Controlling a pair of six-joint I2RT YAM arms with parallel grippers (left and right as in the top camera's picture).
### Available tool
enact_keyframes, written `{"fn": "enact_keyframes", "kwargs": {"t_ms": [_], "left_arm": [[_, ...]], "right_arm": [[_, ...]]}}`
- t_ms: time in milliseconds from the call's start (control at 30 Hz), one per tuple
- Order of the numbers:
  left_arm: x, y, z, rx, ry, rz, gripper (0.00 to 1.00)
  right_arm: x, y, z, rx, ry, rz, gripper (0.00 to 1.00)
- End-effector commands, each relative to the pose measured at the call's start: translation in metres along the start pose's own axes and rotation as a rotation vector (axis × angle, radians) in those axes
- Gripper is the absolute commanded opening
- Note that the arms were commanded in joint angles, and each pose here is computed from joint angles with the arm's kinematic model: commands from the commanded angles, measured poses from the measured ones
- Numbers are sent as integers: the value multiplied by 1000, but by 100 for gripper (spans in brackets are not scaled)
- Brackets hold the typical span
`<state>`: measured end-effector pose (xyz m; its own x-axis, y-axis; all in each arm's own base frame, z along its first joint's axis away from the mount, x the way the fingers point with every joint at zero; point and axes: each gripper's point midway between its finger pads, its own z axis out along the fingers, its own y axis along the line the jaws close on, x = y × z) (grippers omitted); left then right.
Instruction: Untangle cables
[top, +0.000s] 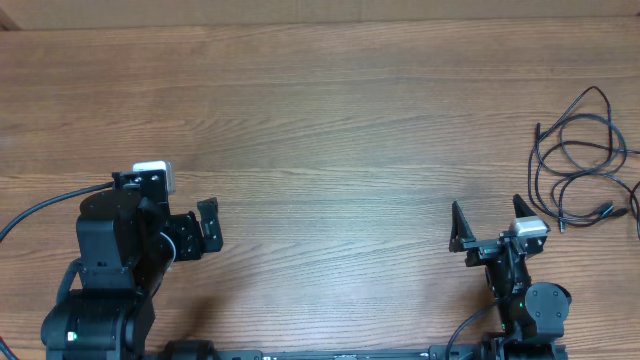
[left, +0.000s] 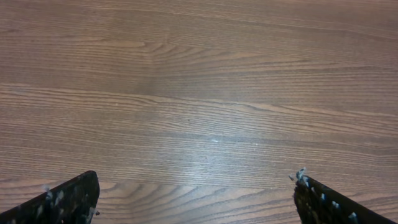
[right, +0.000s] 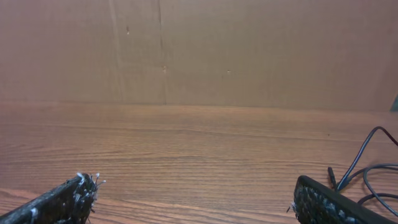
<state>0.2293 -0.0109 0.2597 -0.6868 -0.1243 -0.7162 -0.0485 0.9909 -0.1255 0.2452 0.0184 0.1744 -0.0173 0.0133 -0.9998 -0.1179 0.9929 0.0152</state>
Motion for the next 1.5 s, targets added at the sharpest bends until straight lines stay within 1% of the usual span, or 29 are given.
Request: {"fn": "enact_keyframes", "kwargs": {"t_ms": [0,567,700,833,967,1267,1467], "left_arm": [[1,-1,1,4,3,8,100],[1,0,-2,5,-8,7,100],[-1,4,-10,-16,-49,28,100],[9,10,-12,-40,-91,31,100],[22,17,0,-41,-192,17,100],[34,17,29,23,-493,21,100],[39,18,36,37,-628,31,100]], "right_arm": [[2,-1,0,3,-3,-8,100],[2,-1,0,3,-3,-8,100],[2,-1,0,3,-3,-8,100],[2,-1,0,3,-3,-8,100],[2,-1,0,3,-3,-8,100],[2,-1,0,3,-3,-8,100],[2,-1,0,3,-3,-8,100]]}}
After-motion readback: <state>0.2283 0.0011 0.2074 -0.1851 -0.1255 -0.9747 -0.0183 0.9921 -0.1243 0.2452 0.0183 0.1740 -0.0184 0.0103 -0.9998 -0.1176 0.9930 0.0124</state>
